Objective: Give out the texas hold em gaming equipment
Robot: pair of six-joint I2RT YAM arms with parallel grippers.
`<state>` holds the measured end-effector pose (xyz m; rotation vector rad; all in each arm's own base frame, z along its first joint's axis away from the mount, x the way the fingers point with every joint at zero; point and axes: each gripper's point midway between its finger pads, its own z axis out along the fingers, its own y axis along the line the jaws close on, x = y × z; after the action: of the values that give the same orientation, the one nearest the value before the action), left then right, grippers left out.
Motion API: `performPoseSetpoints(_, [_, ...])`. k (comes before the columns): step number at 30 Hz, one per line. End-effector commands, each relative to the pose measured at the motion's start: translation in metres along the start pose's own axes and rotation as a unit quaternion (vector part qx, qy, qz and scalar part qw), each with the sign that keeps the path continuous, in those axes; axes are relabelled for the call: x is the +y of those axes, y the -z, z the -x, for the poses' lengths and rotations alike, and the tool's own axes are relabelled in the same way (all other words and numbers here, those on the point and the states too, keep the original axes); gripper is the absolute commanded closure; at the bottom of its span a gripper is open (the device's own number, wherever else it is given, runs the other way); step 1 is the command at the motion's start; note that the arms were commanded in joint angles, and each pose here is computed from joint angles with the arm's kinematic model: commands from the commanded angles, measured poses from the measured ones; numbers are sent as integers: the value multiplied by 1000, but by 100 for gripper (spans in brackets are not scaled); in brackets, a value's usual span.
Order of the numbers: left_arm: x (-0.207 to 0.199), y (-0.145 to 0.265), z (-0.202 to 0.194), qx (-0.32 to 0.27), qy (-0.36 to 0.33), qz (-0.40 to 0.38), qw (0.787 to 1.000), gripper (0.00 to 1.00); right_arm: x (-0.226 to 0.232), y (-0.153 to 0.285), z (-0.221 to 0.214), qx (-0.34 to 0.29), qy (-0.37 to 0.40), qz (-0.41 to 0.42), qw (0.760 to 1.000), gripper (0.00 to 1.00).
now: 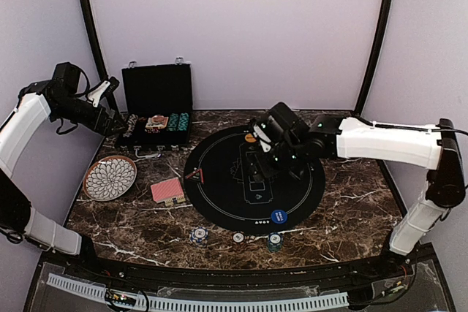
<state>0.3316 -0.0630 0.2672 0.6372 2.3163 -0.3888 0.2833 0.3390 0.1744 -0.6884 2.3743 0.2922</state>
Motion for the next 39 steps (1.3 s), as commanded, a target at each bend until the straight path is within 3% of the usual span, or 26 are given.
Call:
performPoseSetpoints(1, [-6,9,4,-5,-11,0,1000,1,21,19,-63,54,-6,8,998,15])
performPoseSetpoints(8, [-9,12,9,-10,-6,-7,1000,1,47,33,-141,125,-3,29,992,13])
performPoseSetpoints(15, [-10,13,7,-8,-6,-8,1000,1,55,25,-183,173,-3,45,984,19])
performPoseSetpoints(39, [-12,15,10,-13,-13,-8,1000,1,63,-8,-208,209,24,41,977,28])
